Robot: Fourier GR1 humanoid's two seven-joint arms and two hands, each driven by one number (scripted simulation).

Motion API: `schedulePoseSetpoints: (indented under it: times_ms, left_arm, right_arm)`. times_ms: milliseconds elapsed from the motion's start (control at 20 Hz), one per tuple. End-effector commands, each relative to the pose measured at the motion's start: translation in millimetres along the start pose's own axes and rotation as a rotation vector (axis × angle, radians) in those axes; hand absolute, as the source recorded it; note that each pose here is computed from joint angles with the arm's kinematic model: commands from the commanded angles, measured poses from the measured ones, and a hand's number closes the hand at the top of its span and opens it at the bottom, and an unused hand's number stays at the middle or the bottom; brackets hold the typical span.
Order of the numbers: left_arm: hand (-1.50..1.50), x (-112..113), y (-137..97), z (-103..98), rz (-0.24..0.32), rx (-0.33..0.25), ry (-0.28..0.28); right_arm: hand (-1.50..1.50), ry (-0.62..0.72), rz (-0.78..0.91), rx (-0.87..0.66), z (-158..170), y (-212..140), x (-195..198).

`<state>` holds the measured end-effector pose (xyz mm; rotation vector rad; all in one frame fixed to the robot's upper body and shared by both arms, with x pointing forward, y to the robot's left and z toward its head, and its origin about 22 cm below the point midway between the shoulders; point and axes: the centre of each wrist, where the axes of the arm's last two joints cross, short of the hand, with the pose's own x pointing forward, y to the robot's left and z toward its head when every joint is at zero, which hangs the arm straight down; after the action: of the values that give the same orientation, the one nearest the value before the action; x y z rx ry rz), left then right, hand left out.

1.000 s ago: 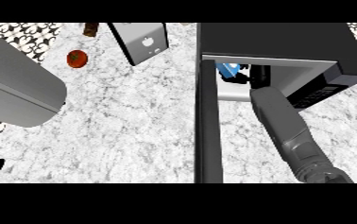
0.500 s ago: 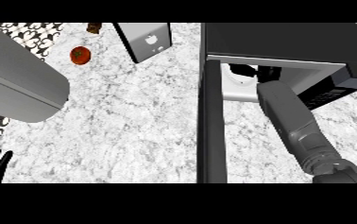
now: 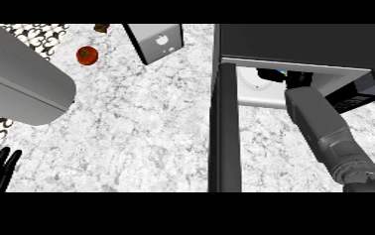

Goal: Pick up the milk, place it into the microwave and close the microwave

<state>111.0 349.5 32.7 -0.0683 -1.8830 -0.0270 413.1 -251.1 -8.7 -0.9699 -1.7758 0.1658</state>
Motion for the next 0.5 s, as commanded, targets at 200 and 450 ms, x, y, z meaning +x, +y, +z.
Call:
schedulePoseSetpoints:
  times_ms: [200, 450]
  left_arm:
    - [-1.50, -7.9, 2.9, -8.4, 0.012, -0.007, 0.014]
    - [-1.50, -6.5, 4.4, -7.6, -0.002, -0.012, 0.020]
  right_arm:
    - [1.50, 0.018, 0.083, -0.016, 2.3, -12.4, -16.0]
    - [-1.50, -0.007, 0.121, 0.048, 12.8, -10.3, -22.9]
